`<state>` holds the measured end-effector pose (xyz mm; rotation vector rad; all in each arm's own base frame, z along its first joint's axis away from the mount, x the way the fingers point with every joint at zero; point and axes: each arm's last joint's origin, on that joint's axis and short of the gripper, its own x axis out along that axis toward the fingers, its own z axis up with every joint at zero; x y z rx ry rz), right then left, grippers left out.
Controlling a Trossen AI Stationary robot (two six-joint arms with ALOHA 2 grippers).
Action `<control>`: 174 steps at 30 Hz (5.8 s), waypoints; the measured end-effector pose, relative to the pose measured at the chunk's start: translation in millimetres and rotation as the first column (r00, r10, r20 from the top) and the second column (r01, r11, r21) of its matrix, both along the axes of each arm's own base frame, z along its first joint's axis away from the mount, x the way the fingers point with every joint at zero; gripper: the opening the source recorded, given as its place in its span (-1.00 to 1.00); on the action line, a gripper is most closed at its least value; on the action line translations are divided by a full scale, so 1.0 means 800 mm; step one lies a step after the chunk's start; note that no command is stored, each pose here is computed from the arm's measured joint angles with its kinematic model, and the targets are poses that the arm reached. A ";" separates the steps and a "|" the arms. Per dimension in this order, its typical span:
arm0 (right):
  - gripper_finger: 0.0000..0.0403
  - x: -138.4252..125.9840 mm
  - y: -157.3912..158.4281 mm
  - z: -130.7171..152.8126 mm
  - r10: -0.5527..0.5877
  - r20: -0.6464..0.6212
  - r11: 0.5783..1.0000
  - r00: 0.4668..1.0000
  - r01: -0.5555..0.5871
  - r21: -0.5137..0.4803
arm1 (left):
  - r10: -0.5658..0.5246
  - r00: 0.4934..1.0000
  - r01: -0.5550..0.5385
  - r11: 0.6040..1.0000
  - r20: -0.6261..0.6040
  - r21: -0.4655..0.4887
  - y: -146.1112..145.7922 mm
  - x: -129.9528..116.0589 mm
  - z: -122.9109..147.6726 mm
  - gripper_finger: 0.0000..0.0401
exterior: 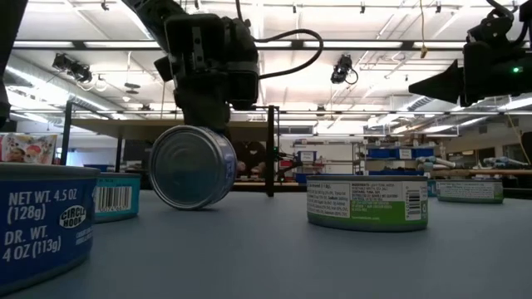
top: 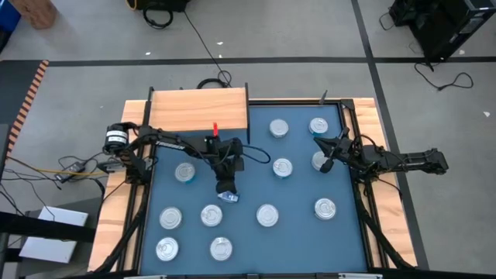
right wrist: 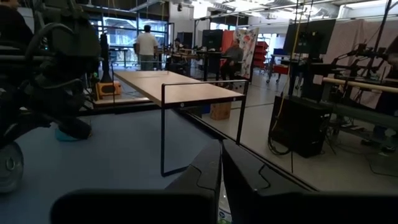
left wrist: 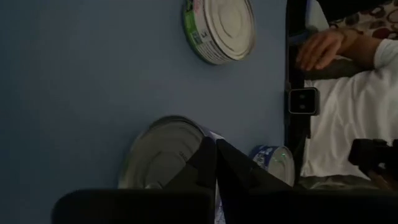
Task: Stack canned seafood by type on shelf
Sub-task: Put the blue tuna can on the shelf
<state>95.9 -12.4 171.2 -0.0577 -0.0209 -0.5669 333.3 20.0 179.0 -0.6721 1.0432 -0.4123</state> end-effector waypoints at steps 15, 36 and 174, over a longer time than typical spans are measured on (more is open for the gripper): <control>-0.87 0.000 0.000 0.000 0.000 0.000 1.000 1.000 0.000 0.000 | -0.059 0.993 0.045 0.990 0.103 0.133 0.007 0.011 0.020 -0.55; -0.87 0.000 0.000 0.000 0.000 -0.001 1.000 1.000 0.000 0.000 | -0.281 0.922 0.063 0.788 0.267 0.613 -0.086 0.043 0.096 -0.27; -0.87 0.000 0.000 0.005 0.000 0.043 1.000 0.999 0.000 0.002 | -0.090 0.979 0.194 0.674 -0.181 0.713 -0.113 0.024 0.055 0.29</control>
